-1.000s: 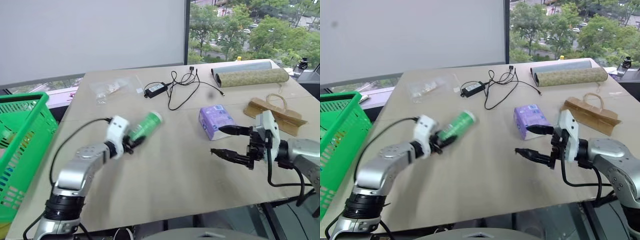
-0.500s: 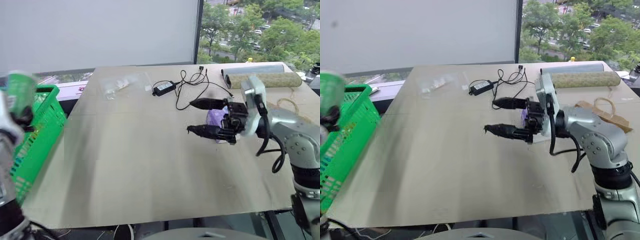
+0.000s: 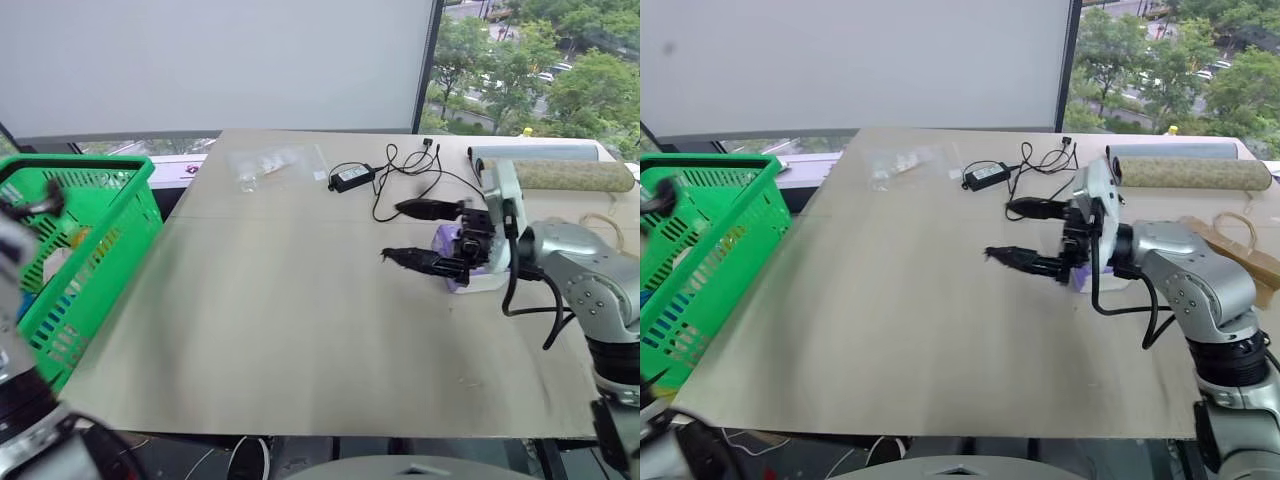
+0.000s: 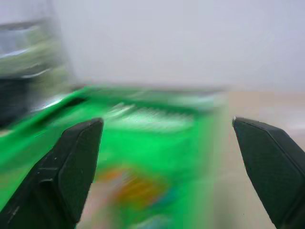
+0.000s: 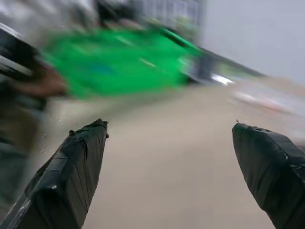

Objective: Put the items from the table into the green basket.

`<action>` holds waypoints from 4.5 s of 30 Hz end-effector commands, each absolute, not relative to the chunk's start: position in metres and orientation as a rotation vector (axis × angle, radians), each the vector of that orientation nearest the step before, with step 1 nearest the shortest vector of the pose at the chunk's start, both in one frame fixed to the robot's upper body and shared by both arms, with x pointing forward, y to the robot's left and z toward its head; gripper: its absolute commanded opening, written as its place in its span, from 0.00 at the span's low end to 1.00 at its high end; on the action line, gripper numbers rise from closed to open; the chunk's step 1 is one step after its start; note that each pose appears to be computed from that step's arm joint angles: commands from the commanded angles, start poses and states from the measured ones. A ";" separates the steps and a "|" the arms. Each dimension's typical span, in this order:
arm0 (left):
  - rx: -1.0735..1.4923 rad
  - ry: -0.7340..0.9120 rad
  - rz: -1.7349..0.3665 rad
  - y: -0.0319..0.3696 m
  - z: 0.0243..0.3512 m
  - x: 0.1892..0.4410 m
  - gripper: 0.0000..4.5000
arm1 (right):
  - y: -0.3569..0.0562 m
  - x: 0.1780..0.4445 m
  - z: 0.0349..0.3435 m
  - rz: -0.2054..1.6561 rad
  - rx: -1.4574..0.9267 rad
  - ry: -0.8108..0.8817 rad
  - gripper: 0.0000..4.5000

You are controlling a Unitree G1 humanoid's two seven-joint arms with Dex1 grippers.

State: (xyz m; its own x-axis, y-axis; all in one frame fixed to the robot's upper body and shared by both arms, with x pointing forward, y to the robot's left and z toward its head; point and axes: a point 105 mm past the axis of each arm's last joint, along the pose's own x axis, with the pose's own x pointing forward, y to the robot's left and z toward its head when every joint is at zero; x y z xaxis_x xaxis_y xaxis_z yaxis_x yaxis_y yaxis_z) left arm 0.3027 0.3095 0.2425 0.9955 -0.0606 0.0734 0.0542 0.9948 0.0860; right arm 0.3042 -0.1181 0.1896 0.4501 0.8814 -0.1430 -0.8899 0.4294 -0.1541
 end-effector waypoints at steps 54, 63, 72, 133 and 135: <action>-0.705 -0.152 -1.140 0.111 0.247 0.238 1.00 | -0.073 0.259 0.258 1.368 1.262 0.060 0.09; -0.722 -0.043 -1.220 0.086 0.228 0.239 1.00 | -0.055 0.245 0.261 1.436 1.286 0.087 0.09; -0.726 -0.061 -1.241 0.087 0.228 0.239 0.37 | -0.050 0.250 0.244 1.359 1.185 0.140 0.32; 0.172 0.252 -0.501 0.183 0.072 0.241 0.98 | -0.209 0.276 0.077 0.739 -0.252 0.201 1.00; 0.170 0.251 -0.513 0.180 0.070 0.237 0.98 | -0.209 0.273 0.075 0.737 -0.234 0.193 1.00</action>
